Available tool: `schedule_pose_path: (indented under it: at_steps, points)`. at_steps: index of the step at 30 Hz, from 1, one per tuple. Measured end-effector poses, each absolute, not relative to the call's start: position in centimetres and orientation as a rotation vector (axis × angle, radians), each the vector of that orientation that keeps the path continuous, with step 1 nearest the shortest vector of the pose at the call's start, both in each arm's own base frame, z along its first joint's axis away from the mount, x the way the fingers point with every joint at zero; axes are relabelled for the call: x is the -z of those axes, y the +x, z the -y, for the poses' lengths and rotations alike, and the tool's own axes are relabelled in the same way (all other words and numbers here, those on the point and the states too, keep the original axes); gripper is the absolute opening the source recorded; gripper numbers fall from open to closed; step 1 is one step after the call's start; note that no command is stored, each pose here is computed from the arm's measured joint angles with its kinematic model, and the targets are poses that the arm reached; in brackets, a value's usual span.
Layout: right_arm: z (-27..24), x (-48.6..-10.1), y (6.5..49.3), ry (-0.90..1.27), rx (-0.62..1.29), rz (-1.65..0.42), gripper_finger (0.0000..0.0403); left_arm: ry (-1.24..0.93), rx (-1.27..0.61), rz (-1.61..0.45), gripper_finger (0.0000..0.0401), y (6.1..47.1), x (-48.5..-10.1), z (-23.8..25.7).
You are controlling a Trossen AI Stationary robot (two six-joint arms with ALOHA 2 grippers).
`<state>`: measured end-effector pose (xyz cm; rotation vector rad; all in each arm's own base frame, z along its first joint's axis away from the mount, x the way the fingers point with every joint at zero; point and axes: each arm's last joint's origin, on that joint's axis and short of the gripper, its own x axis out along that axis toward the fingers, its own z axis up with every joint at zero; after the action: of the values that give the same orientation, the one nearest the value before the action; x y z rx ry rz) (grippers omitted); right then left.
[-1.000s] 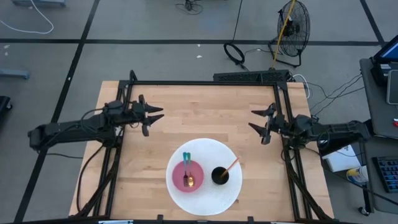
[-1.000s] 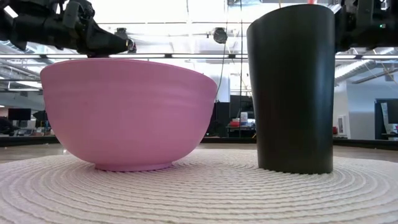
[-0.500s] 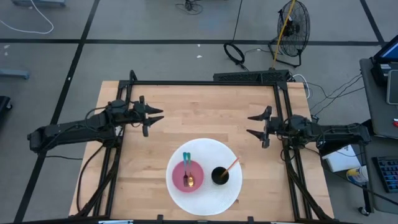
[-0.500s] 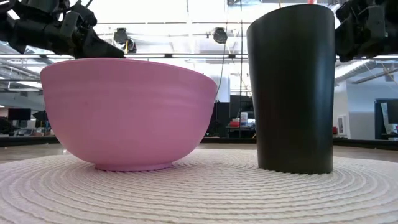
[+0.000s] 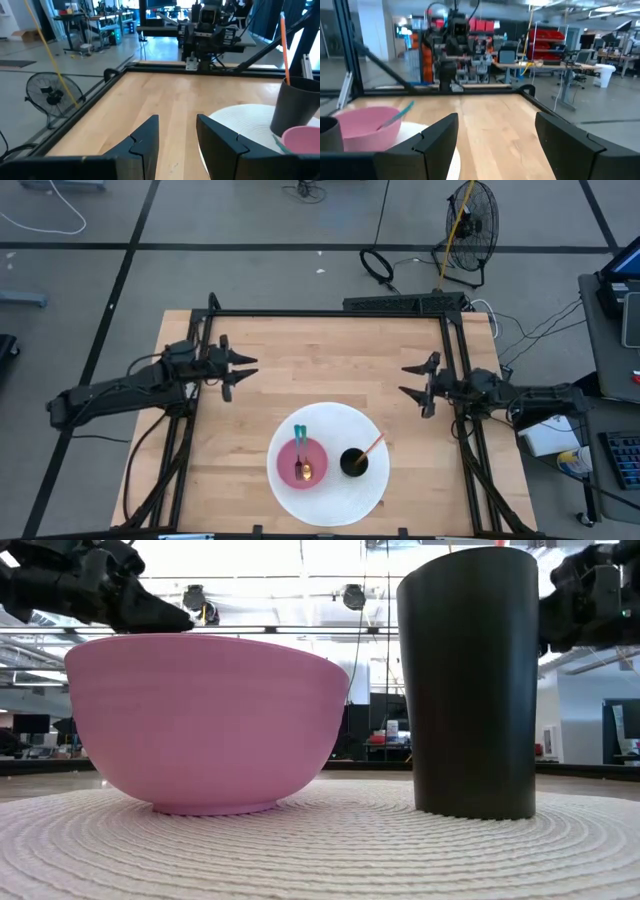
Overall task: Pick & Place Utensil
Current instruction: Return to Home Position
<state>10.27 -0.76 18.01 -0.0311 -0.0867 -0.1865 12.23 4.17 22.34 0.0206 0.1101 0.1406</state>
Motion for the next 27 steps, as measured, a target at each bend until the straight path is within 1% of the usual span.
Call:
schedule_pose_path:
  at_steps: [4, 9, 14, 20, 24, 27]
  points:
    - [0.7, -18.7, 9.8, -0.027, 0.187, 0.183, 0.0263, 0.03, -0.143, -0.083, 0.0136, 11.1, -22.7, -3.7]
    - [0.7, -18.9, 9.5, -0.05, 0.19, 0.21, 0.0263, 0.027, -0.153, 0.013, 0.0136, 9.7, -23.3, -3.1]
    - [0.7, -18.9, 9.5, -0.064, 0.191, 0.21, 0.0263, -0.007, -0.152, 0.093, 0.0136, 9.5, -21.1, -2.7]
    - [0.7, -18.9, 9.5, -0.04, 0.159, 0.214, 0.0263, -0.042, -0.213, 0.125, 0.0136, 9.6, -18.2, -2.6]
    - [0.5, -18.9, 9.5, -0.02, 0.107, 0.217, 0.0263, -0.04, -0.216, 0.134, 0.0136, 9.6, -18.0, -2.4]
    - [0.5, -19.0, 9.5, -0.006, 0.105, 0.231, 0.0263, -0.036, -0.205, 0.172, 0.0136, 9.6, -18.4, -2.1]
